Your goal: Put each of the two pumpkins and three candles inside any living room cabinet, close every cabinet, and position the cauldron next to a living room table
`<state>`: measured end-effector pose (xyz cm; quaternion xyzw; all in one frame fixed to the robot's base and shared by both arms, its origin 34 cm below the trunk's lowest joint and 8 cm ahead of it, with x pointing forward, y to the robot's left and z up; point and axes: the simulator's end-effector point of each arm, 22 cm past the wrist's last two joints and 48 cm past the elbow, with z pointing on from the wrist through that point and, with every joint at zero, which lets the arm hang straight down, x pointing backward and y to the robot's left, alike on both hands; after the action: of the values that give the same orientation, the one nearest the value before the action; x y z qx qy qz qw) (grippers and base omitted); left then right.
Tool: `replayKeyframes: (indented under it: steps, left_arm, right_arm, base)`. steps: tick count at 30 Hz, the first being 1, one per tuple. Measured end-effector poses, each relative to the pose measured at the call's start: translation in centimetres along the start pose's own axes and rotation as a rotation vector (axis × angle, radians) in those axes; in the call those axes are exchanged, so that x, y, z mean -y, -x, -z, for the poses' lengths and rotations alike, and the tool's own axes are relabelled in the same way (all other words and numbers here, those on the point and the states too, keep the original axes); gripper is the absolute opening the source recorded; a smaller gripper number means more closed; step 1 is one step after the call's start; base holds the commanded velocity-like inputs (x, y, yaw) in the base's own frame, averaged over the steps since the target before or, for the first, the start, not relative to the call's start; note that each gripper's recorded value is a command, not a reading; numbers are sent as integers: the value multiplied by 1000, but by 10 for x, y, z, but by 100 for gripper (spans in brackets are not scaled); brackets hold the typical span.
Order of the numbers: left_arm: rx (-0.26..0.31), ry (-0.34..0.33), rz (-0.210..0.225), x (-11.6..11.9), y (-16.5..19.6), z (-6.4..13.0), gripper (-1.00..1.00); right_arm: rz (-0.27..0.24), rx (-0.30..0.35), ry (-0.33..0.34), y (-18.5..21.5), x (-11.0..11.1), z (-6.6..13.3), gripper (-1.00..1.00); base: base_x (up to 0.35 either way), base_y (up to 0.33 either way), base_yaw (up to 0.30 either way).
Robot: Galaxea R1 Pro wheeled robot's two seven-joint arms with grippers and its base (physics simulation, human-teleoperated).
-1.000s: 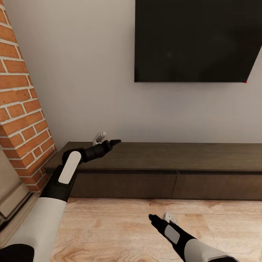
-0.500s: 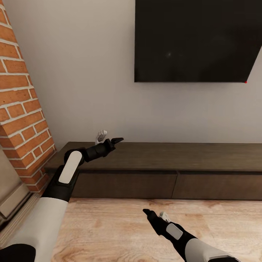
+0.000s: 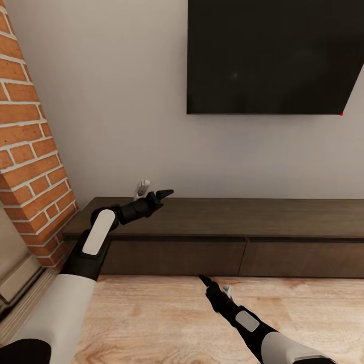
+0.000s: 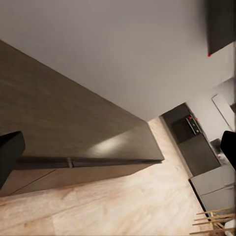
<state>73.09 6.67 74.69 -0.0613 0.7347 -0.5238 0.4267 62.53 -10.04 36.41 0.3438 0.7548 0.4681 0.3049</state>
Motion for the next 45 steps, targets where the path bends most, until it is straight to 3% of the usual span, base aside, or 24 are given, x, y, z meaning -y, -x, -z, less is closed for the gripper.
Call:
replayKeyframes:
  steps: [7,20,22,25,26,28,31,38,45]
  left_arm:
    - [-38,-33,7,19,-23,-17,100]
    - [-52,-38,11,20,-30,-20,100]
    - [-83,-39,-8,25,-43,-25,100]
    - [-118,-41,-31,29,-58,-31,100]
    - [-129,-43,-38,31,-63,-33,100]
    - [-134,-43,-41,32,-66,-33,100]
    - [-136,-43,-42,32,-67,-34,100]
    - [-141,-41,-35,30,-69,-35,100]
    - [-154,-22,-14,19,-75,-37,100]
  right_arm:
    - [7,6,37,2,-9,0,100]
    - [-1,13,27,3,-7,-1,100]
    - [-6,15,35,4,-9,0,100]
    - [-40,33,66,9,-15,0,100]
    - [-95,70,111,17,-24,2,100]
    - [-153,116,161,29,-33,5,100]
    - [-201,160,210,40,-41,8,100]
    - [-210,201,283,57,-52,18,100]
    - [-202,214,304,61,-55,21,100]
  base:
    - [0,0,0]
    - [130,173,0]
    - [211,274,0]
    - [213,267,0]
    - [202,228,0]
    - [115,128,0]
    - [52,57,0]
    - [11,12,0]
    - [175,1,0]
